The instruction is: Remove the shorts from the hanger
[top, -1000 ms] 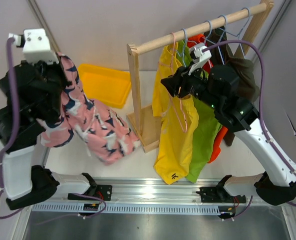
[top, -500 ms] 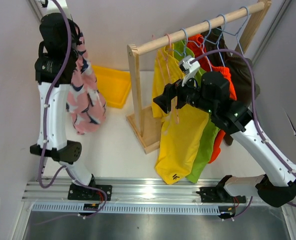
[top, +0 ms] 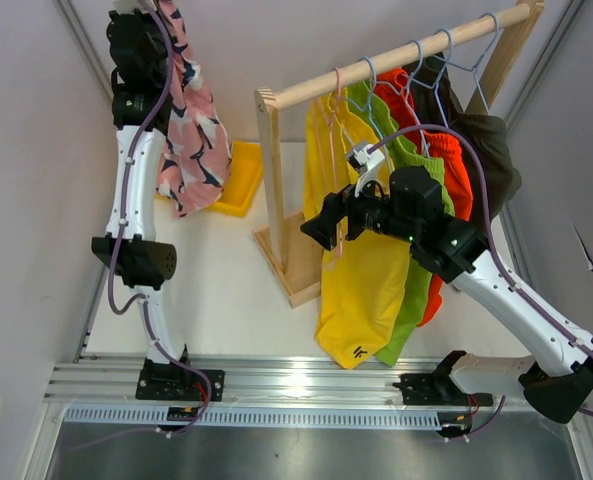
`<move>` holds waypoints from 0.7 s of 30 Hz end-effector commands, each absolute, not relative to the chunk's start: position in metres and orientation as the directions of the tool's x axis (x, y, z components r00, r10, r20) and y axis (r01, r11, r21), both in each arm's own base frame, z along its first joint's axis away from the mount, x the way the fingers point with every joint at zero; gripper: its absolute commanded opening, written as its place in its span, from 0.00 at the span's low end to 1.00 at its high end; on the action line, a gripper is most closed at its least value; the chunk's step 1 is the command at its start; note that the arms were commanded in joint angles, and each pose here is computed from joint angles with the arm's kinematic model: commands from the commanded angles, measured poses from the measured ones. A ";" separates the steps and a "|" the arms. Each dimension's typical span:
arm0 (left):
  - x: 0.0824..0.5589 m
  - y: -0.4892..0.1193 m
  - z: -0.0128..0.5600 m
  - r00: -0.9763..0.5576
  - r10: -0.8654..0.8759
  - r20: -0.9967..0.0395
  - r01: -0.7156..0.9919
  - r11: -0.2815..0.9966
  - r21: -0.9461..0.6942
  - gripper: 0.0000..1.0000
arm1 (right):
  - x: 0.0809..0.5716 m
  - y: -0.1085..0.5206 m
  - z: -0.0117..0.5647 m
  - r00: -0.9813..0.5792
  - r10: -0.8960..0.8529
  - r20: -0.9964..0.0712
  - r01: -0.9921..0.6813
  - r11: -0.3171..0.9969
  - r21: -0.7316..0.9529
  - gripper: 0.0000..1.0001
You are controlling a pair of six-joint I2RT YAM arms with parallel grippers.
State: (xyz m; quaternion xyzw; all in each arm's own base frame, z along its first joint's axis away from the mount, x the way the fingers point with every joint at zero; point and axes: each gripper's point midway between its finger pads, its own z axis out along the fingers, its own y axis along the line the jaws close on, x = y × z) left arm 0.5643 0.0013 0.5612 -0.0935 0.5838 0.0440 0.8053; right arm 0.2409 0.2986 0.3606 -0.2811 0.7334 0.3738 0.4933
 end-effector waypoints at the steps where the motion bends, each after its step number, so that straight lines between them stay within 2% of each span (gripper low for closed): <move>1: 0.585 0.009 0.562 0.406 -0.092 -0.909 -0.171 0.970 -0.175 0.00 | 0.222 0.301 0.392 -0.294 0.008 -0.956 -0.832 0.489 0.261 0.99; 2: 0.607 0.010 0.515 0.313 -0.097 -0.945 -0.190 0.968 -0.163 0.00 | 0.220 0.299 0.399 -0.278 0.015 -0.960 -0.836 0.488 0.250 0.99; 4: 0.625 0.013 0.471 0.237 -0.137 -0.962 -0.206 0.960 -0.187 0.06 | 0.217 0.291 0.423 -0.236 0.046 -0.971 -0.839 0.495 0.228 0.99; 5: 0.635 0.015 0.434 0.153 -0.149 -0.977 -0.221 0.958 -0.181 0.40 | 0.214 0.289 0.432 -0.214 0.052 -0.975 -0.843 0.494 0.211 0.99; 7: 0.648 0.017 0.368 -0.013 -0.211 -0.977 -0.239 0.950 -0.202 0.99 | 0.210 0.280 0.459 -0.173 0.078 -0.982 -0.843 0.503 0.189 0.99; 10: 0.643 0.018 0.325 -0.153 -0.281 -0.947 -0.254 0.938 -0.237 0.99 | 0.204 0.267 0.490 -0.127 0.105 -0.986 -0.836 0.523 0.164 0.99; 11: 0.639 0.018 0.327 -0.158 -0.288 -0.945 -0.254 0.936 -0.243 0.99 | 0.203 0.264 0.496 -0.120 0.110 -0.987 -0.834 0.528 0.160 0.99; 12: 0.633 0.016 0.302 -0.216 -0.293 -0.931 -0.260 0.937 -0.235 0.99 | 0.201 0.261 0.501 -0.118 0.113 -0.987 -0.832 0.531 0.160 0.99; 14: 0.614 0.013 0.343 -0.145 -0.300 -0.943 -0.230 0.937 -0.263 0.99 | 0.194 0.256 0.518 -0.098 0.139 -0.985 -0.838 0.522 0.158 0.99; 16: 0.601 0.010 0.347 -0.159 -0.303 -0.940 -0.214 0.940 -0.267 0.99 | 0.190 0.255 0.524 -0.109 0.155 -0.982 -0.842 0.510 0.174 0.99; 21: 0.551 0.002 0.402 -0.129 -0.306 -0.943 -0.160 0.945 -0.285 0.99 | 0.185 0.241 0.546 -0.077 0.209 -0.975 -0.828 0.531 0.179 1.00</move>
